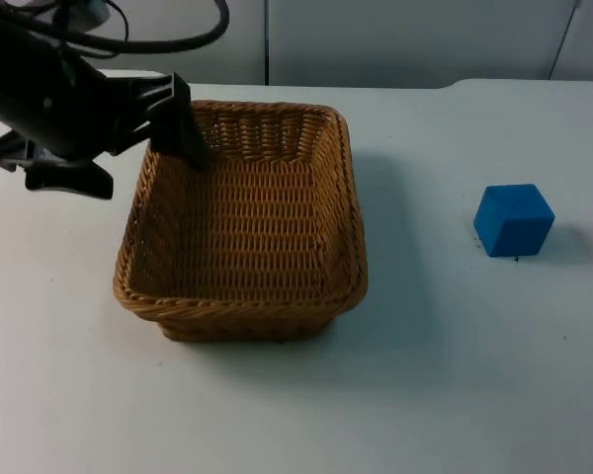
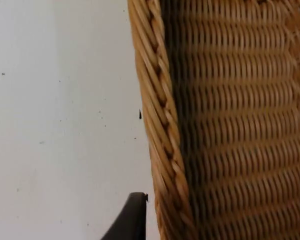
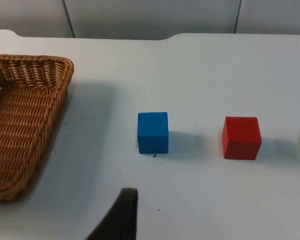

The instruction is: Pick up the basket with the left hand and place the blue cube into the basket with the right hand.

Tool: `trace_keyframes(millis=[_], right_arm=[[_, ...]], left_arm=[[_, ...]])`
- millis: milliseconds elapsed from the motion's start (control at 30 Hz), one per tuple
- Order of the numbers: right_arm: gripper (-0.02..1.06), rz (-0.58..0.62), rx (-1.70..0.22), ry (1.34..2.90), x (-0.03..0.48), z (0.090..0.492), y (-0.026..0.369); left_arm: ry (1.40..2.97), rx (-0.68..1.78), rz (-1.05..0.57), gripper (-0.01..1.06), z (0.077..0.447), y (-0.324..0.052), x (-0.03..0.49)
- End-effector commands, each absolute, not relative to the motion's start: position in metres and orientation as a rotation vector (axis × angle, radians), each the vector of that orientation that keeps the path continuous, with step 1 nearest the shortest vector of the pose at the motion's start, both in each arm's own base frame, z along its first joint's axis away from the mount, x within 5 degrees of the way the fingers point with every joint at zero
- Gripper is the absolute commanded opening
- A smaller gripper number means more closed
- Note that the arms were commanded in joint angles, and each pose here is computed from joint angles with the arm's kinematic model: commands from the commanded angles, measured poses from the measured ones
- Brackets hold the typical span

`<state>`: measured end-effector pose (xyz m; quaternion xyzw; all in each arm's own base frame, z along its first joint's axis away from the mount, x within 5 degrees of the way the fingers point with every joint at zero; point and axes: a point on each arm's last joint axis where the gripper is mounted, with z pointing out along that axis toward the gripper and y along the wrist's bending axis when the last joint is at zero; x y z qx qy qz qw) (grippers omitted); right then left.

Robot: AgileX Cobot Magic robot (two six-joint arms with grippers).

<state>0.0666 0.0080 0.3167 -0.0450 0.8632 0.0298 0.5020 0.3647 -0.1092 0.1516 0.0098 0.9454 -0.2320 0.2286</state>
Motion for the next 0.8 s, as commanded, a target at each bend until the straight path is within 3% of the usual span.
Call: trace_keyframes(millis=[0,433,733,767], right_arm=[[1.03,0.068,-0.108,2.085,0.067,0.318,0.008],[1.03,0.069,-0.111,2.118,0.065,0.315,0.008],[1.03,0.069,-0.111,2.118,0.065,0.315,0.008],[1.03,0.069,-0.111,2.118,0.065,0.315,0.008]], left_arm=[[2.611,0.025,-0.656,0.91,0.148,-0.114,0.370],[2.699,0.031,-0.670,0.90,0.105,-0.120,0.391],[2.725,0.028,-0.665,0.79,0.091,-0.121,0.393],[2.734,0.025,-0.664,0.70,0.088,-0.120,0.393]])
